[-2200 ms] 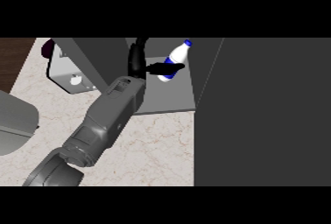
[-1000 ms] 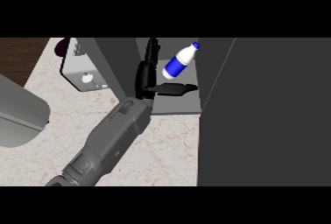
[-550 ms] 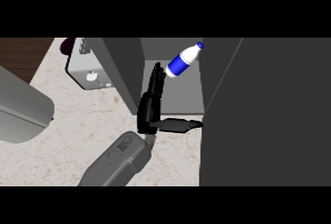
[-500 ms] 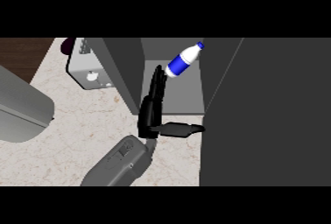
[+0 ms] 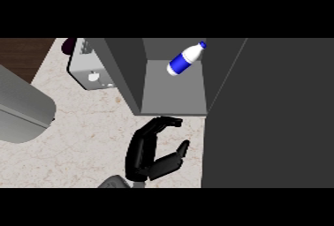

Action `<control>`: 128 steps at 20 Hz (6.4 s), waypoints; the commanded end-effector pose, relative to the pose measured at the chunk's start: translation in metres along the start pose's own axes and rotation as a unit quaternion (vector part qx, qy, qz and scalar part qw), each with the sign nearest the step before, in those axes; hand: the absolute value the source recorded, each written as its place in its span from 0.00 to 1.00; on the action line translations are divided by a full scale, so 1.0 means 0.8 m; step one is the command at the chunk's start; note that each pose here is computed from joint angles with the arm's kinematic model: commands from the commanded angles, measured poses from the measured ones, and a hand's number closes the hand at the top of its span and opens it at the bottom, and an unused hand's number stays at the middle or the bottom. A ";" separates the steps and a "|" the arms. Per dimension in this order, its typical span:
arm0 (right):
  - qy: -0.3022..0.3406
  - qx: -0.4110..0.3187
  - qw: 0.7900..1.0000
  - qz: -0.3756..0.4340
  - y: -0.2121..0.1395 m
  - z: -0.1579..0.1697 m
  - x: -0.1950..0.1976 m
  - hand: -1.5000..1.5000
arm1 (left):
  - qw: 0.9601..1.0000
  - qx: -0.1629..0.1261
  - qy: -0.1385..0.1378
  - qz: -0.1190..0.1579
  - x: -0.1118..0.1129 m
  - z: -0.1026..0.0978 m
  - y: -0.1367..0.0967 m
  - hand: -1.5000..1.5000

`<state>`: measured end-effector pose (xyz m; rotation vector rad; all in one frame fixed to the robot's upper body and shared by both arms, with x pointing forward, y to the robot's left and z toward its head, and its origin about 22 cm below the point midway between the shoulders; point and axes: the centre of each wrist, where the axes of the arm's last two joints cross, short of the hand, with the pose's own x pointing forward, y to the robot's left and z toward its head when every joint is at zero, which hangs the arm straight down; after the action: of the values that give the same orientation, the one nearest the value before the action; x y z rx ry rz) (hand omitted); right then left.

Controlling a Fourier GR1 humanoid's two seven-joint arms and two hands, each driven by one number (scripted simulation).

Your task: Pick up the bottled water, place it into the cabinet and close the cabinet

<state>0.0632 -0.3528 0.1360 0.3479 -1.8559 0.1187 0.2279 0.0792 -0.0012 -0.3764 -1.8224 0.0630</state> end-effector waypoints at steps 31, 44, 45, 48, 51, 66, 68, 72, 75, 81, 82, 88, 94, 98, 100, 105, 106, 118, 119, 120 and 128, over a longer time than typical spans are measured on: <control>0.016 0.319 0.947 0.026 0.099 -0.037 0.036 1.00 | 0.997 0.036 -0.033 -0.059 0.172 0.106 0.232 0.00; 0.024 0.408 0.912 0.041 0.112 -0.079 0.025 1.00 | 0.998 0.036 -0.011 -0.052 0.199 0.132 0.258 0.00; 0.037 0.411 0.910 0.040 0.113 -0.080 0.024 1.00 | 0.998 0.037 -0.012 -0.050 0.199 0.135 0.256 0.00; 0.031 0.404 0.914 0.016 0.119 -0.090 0.015 1.00 | 0.998 0.034 -0.012 -0.053 0.206 0.138 0.261 0.00; 0.039 0.406 0.913 0.001 0.127 -0.098 0.010 1.00 | 0.998 0.039 -0.001 -0.054 0.208 0.147 0.271 0.00; 0.051 0.399 0.913 -0.068 0.188 -0.174 -0.016 1.00 | 0.998 0.020 -0.002 -0.058 0.237 0.158 0.302 0.00; 0.041 0.395 0.914 -0.083 0.202 -0.185 -0.015 1.00 | 0.998 0.025 -0.008 -0.063 0.239 0.159 0.307 0.00; 0.062 0.391 0.914 -0.086 0.237 -0.220 -0.016 1.00 | 0.998 0.013 -0.014 -0.066 0.252 0.157 0.315 0.00; 0.098 0.415 0.901 -0.073 0.283 -0.247 -0.021 1.00 | 0.999 0.007 -0.003 -0.052 0.251 0.171 0.322 0.00; 0.135 0.515 0.844 -0.062 0.350 -0.293 -0.006 1.00 | 0.998 0.007 -0.016 -0.054 0.262 0.181 0.343 0.00; 0.133 0.527 0.837 -0.071 0.362 -0.298 -0.006 1.00 | 0.998 0.019 -0.019 -0.056 0.267 0.182 0.350 0.00; 0.189 0.504 0.838 -0.090 0.371 -0.368 -0.006 1.00 | 0.998 0.030 -0.019 -0.059 0.278 0.224 0.364 0.00; 0.216 0.468 0.844 -0.149 0.342 -0.401 -0.048 1.00 | 0.997 0.044 -0.034 -0.047 0.285 0.229 0.361 0.00; 0.239 0.450 0.846 -0.156 0.296 -0.413 -0.075 1.00 | 0.996 0.054 -0.041 -0.062 0.299 0.255 0.369 0.00; 0.241 0.436 0.853 -0.159 0.300 -0.430 -0.084 1.00 | 0.997 0.051 -0.026 -0.060 0.284 0.254 0.359 0.00; 0.231 0.385 0.879 -0.159 0.230 -0.453 -0.102 1.00 | 0.997 0.051 -0.031 -0.057 0.300 0.277 0.364 0.00; 0.226 0.371 0.888 -0.153 0.240 -0.453 -0.101 1.00 | 0.996 0.059 -0.036 -0.058 0.299 0.279 0.370 0.00; 0.121 0.346 0.926 -0.091 0.242 -0.507 -0.077 1.00 | 0.997 0.049 -0.031 -0.058 0.294 0.250 0.373 0.00; 0.118 0.331 0.933 -0.081 0.209 -0.498 -0.105 0.00 | 0.997 0.051 -0.027 -0.055 0.285 0.261 0.368 0.00; 0.101 0.322 0.937 -0.089 0.214 -0.505 -0.082 0.00 | 0.997 0.048 -0.022 -0.052 0.290 0.250 0.353 0.00; 0.060 0.281 0.956 -0.062 0.234 -0.523 -0.054 0.00 | 0.998 0.040 -0.019 -0.053 0.276 0.239 0.355 0.00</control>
<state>0.3755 -0.0373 0.1882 0.9707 -1.4393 0.7568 0.0507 0.4508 0.0872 -0.1875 -1.8605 0.0797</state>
